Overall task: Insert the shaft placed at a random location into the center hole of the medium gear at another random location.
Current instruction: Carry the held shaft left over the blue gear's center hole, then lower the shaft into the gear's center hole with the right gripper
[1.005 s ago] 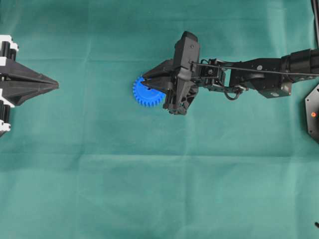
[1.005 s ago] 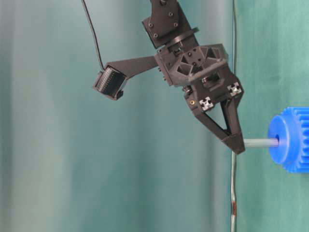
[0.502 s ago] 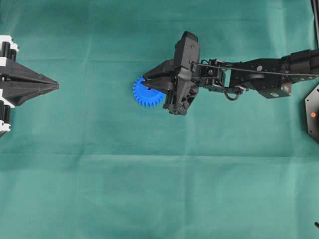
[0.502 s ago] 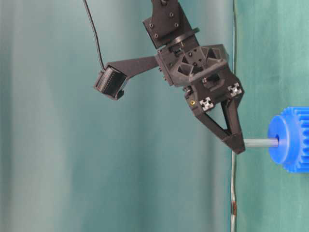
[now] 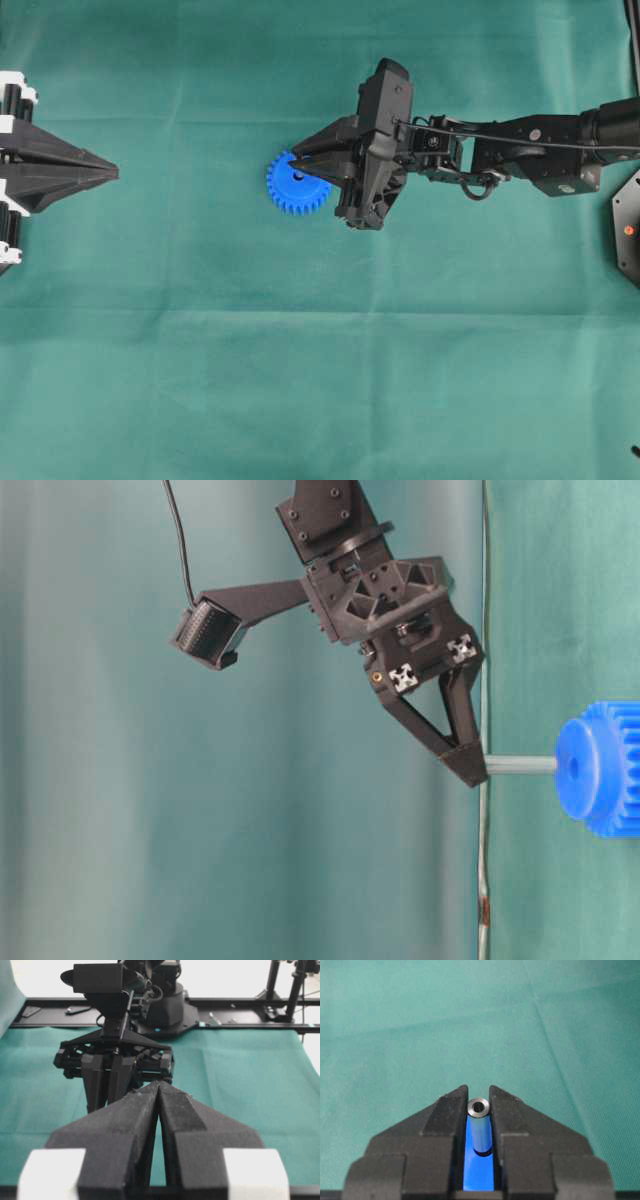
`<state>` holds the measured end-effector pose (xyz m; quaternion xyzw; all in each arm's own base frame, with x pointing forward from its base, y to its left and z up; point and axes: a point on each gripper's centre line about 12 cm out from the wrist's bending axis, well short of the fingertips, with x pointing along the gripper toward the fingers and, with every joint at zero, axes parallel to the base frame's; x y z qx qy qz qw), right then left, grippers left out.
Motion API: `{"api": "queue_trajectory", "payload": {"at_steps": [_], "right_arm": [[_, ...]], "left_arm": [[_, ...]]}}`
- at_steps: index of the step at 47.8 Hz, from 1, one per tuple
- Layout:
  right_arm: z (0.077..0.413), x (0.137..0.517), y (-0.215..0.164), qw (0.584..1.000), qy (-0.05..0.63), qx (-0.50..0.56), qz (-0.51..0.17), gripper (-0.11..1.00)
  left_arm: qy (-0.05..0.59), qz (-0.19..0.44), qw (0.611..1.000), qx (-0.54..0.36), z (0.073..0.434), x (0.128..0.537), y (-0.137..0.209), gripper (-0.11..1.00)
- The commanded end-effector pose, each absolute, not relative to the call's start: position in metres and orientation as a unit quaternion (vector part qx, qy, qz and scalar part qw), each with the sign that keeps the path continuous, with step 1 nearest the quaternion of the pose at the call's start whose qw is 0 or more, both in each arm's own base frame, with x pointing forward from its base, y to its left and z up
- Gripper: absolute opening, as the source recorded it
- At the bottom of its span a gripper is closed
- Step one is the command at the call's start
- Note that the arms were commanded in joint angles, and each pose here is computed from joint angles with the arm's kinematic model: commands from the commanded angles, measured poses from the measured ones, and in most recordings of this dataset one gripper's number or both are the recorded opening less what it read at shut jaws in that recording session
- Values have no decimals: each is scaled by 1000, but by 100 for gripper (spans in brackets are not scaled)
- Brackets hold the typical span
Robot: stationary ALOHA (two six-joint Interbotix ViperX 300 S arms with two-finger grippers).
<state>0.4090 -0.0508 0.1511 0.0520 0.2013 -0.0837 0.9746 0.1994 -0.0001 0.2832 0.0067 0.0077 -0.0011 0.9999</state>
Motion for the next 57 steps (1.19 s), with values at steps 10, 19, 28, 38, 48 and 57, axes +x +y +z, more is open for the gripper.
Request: {"api": "queue_trajectory", "payload": {"at_steps": [10, 19, 28, 38, 48, 57], "right_arm": [[159, 414, -50, 980, 176, 42, -81, 13], [149, 417, -51, 979, 182, 44, -83, 13], [142, 417, -51, 978, 188, 45, -84, 13], [134, 418, -51, 977, 191, 49, -87, 13], [123, 421, -50, 974, 200, 52, -88, 13], [118, 421, -50, 973, 207, 53, -89, 13]], "left_arm": [[1, -2, 1000, 9, 290, 202, 0, 0], [0, -2, 1000, 7, 290, 202, 0, 0], [-1, -2, 1000, 7, 291, 202, 0, 0], [1, -2, 1000, 7, 290, 202, 0, 0], [0, -2, 1000, 7, 290, 202, 0, 0], [0, -2, 1000, 8, 290, 202, 0, 0]]}}
